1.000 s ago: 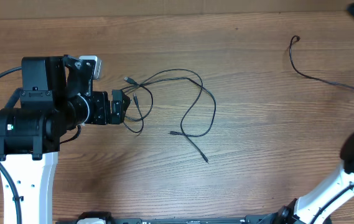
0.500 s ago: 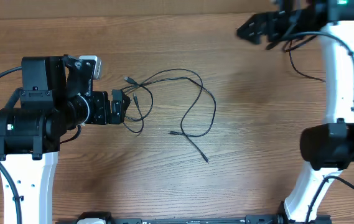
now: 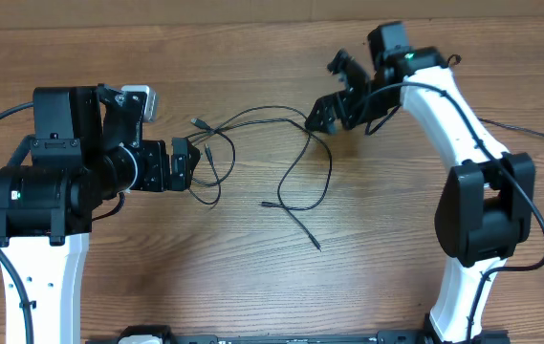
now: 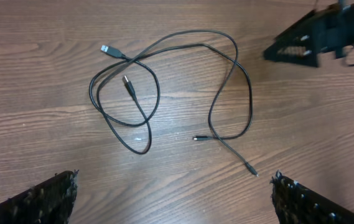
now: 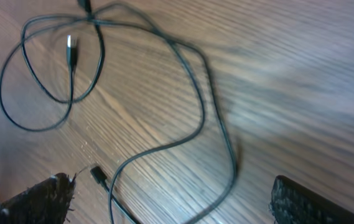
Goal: Untangle cables
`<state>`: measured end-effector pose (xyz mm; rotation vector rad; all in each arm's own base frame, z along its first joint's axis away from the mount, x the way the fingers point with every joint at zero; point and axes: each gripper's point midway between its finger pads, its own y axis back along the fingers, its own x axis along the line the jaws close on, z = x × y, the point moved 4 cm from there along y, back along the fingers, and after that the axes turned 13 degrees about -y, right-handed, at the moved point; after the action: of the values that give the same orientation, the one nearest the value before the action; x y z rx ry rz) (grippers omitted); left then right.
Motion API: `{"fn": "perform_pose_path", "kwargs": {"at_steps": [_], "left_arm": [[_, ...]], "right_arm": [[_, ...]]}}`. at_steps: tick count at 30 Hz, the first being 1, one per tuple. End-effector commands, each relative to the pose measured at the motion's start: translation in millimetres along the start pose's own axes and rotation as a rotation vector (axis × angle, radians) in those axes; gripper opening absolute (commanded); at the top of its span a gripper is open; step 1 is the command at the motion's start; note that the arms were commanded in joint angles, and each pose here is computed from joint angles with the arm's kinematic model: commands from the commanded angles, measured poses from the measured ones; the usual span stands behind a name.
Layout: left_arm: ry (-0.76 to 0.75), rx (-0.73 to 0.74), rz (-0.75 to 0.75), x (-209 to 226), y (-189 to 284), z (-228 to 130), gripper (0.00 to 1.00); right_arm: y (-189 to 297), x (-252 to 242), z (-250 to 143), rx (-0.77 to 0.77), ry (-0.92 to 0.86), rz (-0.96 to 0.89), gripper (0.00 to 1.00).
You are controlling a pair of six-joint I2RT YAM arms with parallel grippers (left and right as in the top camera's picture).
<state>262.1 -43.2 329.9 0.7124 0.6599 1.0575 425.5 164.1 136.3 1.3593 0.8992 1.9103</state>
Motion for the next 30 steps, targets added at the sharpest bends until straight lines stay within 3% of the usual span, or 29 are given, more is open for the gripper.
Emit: {"fn": "perform_pose_path", "kwargs": {"at_steps": [1, 10, 18, 23, 26, 30], "left_arm": [[-0.026, -0.009, -0.016, -3.4, 1.1, 2.4, 1.0], [-0.026, -0.009, -0.016, -3.4, 1.1, 2.4, 1.0], [-0.026, -0.009, -0.015, -3.3, 1.1, 2.5, 1.0], [-0.026, -0.009, -0.015, -3.3, 1.1, 2.5, 1.0], [-0.026, -0.009, -0.015, -3.3, 1.1, 2.5, 1.0], [-0.026, -0.009, -0.016, -3.4, 1.1, 2.4, 1.0]], "right_arm": [[-23.1, 16.4, -10.3, 0.011, 0.015, 0.069, 1.0], [-56.1, 35.7, 11.6, -0.13, -0.067, 0.066, 1.0], [-53.0, 3.0, 22.6, -0.223, -0.119, -0.175, 1.0], [-54.7, 2.3, 22.7, -0.218, -0.071, -0.178, 1.0], [-62.4, 14.4, 22.0, -0.197, -0.056, -0.077, 1.0], [-65.6, 16.9, 23.9, -0.199, -0.055, -0.045, 0.92]]}}
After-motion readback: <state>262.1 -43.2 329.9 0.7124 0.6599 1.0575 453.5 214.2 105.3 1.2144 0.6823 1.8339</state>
